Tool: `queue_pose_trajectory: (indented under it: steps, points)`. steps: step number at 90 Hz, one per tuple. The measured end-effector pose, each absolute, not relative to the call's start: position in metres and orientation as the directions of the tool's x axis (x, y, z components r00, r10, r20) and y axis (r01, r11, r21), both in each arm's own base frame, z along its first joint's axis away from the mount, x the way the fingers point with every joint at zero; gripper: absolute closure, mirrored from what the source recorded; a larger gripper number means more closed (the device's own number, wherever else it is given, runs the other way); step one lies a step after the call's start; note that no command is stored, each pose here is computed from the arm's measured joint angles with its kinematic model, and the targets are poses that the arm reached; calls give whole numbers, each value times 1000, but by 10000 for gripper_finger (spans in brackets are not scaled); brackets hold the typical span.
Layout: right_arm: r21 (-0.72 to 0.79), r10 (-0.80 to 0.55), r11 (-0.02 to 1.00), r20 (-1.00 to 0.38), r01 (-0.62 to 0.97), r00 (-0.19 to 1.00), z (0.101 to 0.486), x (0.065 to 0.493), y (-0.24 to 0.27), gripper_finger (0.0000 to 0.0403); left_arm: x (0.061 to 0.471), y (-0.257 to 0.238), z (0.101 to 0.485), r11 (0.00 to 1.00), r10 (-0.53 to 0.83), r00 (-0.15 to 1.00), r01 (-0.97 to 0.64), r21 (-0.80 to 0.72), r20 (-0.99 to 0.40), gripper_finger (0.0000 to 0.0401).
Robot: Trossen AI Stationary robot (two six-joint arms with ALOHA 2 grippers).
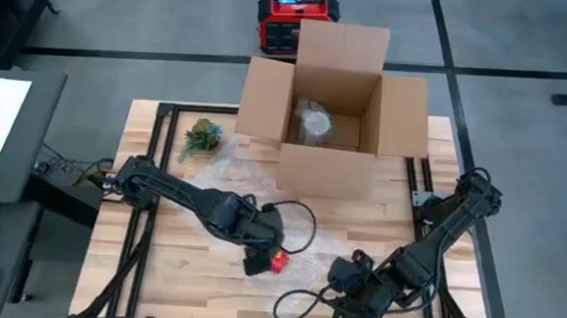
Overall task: Wrap mug
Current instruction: Wrap the red mug in the bubble wrap
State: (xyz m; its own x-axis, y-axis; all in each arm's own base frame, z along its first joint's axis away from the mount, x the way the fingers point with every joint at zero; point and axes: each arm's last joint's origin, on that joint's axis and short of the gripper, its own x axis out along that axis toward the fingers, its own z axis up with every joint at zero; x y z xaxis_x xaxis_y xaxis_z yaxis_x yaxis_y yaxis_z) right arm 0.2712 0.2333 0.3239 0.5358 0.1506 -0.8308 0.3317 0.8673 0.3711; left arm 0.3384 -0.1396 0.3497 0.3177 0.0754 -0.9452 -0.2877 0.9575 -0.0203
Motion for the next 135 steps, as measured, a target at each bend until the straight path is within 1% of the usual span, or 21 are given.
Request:
queue_pose_trajectory:
  steps: [9, 19, 30, 36, 47, 59, 69, 75, 85, 94, 102, 112, 115, 135]
  points:
    - [357, 119, 868, -824, 345, 554, 324, 277, 227, 164, 327, -143, 342, 961, 50, 314, -275, -41, -948, 247]
    - [360, 116, 866, -819, 346, 562, 325, 280, 224, 164, 327, -143, 310, 944, -29, 328, -301, -134, -944, 257]
    - [369, 131, 868, -815, 331, 564, 325, 280, 226, 164, 329, -136, 280, 893, -149, 426, -330, -307, -892, 261]
    - [374, 134, 864, -817, 338, 561, 325, 278, 228, 164, 327, -131, 267, 860, -188, 457, -351, -370, -870, 262]
    - [386, 146, 857, -817, 341, 558, 325, 273, 234, 164, 322, -122, 251, 828, -192, 465, -396, -397, -864, 262]
    - [397, 157, 850, -817, 345, 554, 325, 270, 237, 164, 321, -120, 237, 824, -200, 459, -399, -402, -865, 262]
    - [398, 156, 849, -817, 347, 555, 325, 271, 237, 164, 324, -122, 230, 811, -224, 512, -374, -450, -829, 262]
    - [401, 156, 847, -815, 348, 557, 325, 271, 236, 164, 323, -122, 223, 801, -229, 524, -377, -464, -820, 262]
    - [413, 162, 841, -809, 349, 565, 326, 272, 237, 164, 323, -121, 217, 792, -237, 548, -370, -486, -803, 269]
    - [421, 167, 837, -805, 349, 570, 326, 273, 237, 164, 324, -122, 215, 786, -244, 567, -359, -503, -787, 287]
    - [422, 167, 837, -803, 349, 571, 326, 273, 237, 164, 325, -122, 215, 789, -246, 572, -351, -504, -782, 318]
    - [428, 171, 835, -800, 347, 576, 327, 274, 237, 164, 326, -123, 216, 786, -250, 581, -346, -513, -774, 378]
    - [428, 171, 834, -800, 347, 575, 327, 274, 237, 164, 326, -123, 218, 785, -251, 583, -345, -515, -773, 389]
    - [439, 173, 820, -801, 367, 573, 326, 272, 239, 164, 338, -128, 256, 790, -272, 637, -281, -545, -722, 401]
